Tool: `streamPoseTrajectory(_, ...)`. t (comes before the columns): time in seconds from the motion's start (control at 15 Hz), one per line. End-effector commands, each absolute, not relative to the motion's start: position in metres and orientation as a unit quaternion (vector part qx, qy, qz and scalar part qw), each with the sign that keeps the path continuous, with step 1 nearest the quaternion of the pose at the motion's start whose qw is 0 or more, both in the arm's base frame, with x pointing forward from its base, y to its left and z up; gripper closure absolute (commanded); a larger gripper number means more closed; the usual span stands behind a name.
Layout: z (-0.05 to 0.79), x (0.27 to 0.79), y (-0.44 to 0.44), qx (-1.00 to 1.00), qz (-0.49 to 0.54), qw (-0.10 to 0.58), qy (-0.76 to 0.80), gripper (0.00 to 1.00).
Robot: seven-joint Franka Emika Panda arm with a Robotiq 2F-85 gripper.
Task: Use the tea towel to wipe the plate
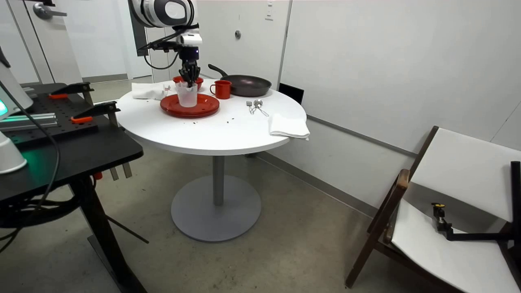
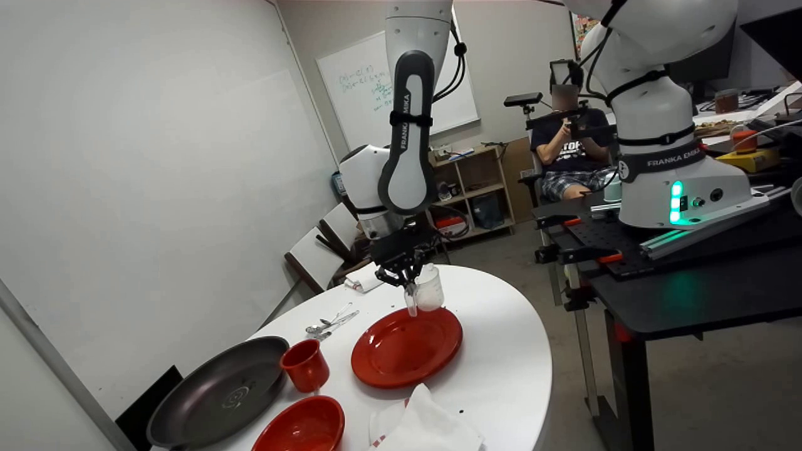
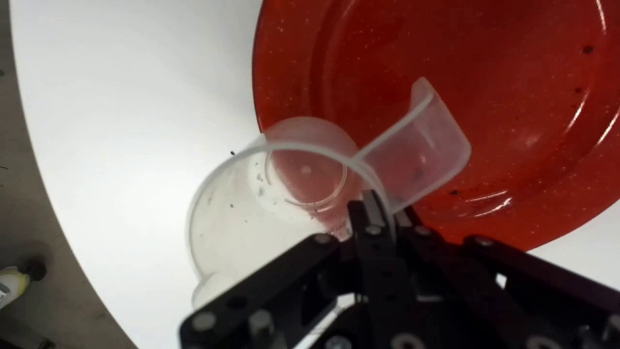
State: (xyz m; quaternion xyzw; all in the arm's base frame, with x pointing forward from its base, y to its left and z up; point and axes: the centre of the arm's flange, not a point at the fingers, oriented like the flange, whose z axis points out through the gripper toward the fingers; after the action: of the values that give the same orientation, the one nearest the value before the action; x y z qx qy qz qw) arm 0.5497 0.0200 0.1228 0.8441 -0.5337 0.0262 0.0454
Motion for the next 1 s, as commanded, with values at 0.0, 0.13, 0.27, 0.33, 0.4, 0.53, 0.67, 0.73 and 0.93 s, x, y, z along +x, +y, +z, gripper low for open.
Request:
streamPoseTrajectory(0.0, 0.11, 0.565, 0.038, 0.868, 0.021, 0.055, -0.492, 0.99)
streamPoseTrajectory(0.13, 0.1, 0.566, 0.05, 0.877, 0.017, 0.055, -0.476, 0.99)
streamPoseTrajectory(0.27, 0.093, 0.567, 0.061, 0.885, 0.014, 0.055, -0.462, 0.99)
streamPoseTrajectory(0.33, 0.09, 0.568, 0.066, 0.888, 0.014, 0.054, -0.456, 0.99)
streamPoseTrajectory(0.4, 0.088, 0.569, 0.071, 0.891, 0.014, 0.054, -0.451, 0.99)
streamPoseTrajectory(0.53, 0.086, 0.571, 0.078, 0.895, 0.014, 0.053, -0.443, 0.99)
streamPoseTrajectory(0.67, 0.084, 0.572, 0.082, 0.899, 0.015, 0.052, -0.435, 0.99)
streamPoseTrajectory(0.73, 0.084, 0.573, 0.084, 0.901, 0.016, 0.052, -0.431, 0.99)
streamPoseTrajectory(0.93, 0.082, 0.576, 0.086, 0.905, 0.018, 0.052, -0.423, 0.99)
